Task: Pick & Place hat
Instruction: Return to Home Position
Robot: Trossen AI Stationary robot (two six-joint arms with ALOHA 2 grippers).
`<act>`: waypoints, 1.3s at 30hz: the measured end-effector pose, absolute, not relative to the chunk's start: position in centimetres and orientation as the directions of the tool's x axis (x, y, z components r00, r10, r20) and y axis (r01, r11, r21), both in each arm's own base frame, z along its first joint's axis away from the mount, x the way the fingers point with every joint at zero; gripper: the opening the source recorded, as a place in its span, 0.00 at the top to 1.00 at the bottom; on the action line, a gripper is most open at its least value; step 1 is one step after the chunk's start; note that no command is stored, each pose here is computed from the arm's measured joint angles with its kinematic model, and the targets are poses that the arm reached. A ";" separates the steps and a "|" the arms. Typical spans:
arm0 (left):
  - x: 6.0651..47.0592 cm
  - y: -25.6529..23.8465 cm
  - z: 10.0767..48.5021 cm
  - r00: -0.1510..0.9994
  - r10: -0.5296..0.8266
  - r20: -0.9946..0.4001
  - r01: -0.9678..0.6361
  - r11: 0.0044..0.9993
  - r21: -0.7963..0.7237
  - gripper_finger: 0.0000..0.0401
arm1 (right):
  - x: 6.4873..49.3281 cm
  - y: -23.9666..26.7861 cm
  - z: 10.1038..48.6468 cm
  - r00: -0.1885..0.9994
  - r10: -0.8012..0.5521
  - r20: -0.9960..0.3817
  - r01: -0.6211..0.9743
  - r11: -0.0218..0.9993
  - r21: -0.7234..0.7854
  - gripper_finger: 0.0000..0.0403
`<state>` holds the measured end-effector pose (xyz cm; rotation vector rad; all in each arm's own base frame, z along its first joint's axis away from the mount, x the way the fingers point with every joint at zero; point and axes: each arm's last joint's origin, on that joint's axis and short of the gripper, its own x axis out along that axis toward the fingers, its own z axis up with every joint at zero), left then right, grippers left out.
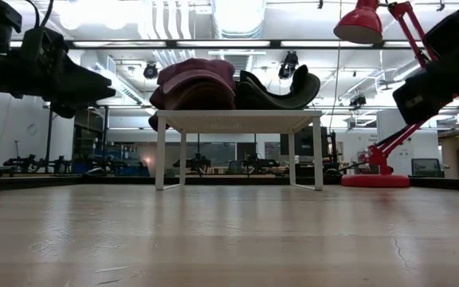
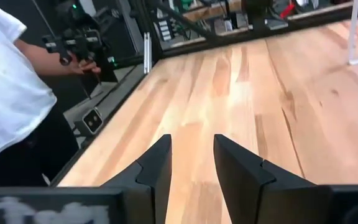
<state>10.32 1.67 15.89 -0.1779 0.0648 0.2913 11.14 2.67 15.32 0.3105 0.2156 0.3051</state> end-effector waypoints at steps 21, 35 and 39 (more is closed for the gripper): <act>10.4 1.7 15.8 0.955 0.280 -0.096 -0.293 0.939 -0.180 0.59 | 11.1 2.7 15.1 0.928 0.325 -0.183 -0.273 0.926 0.260 0.70; 10.4 1.7 15.9 0.956 0.280 -0.081 -0.291 0.939 -0.183 0.59 | 11.1 2.7 15.1 0.929 0.324 -0.182 -0.272 0.927 0.260 0.75; 10.3 1.7 16.0 0.957 0.280 -0.075 -0.289 0.939 -0.184 0.59 | 11.1 2.7 15.1 0.929 0.322 -0.182 -0.270 0.927 0.260 0.77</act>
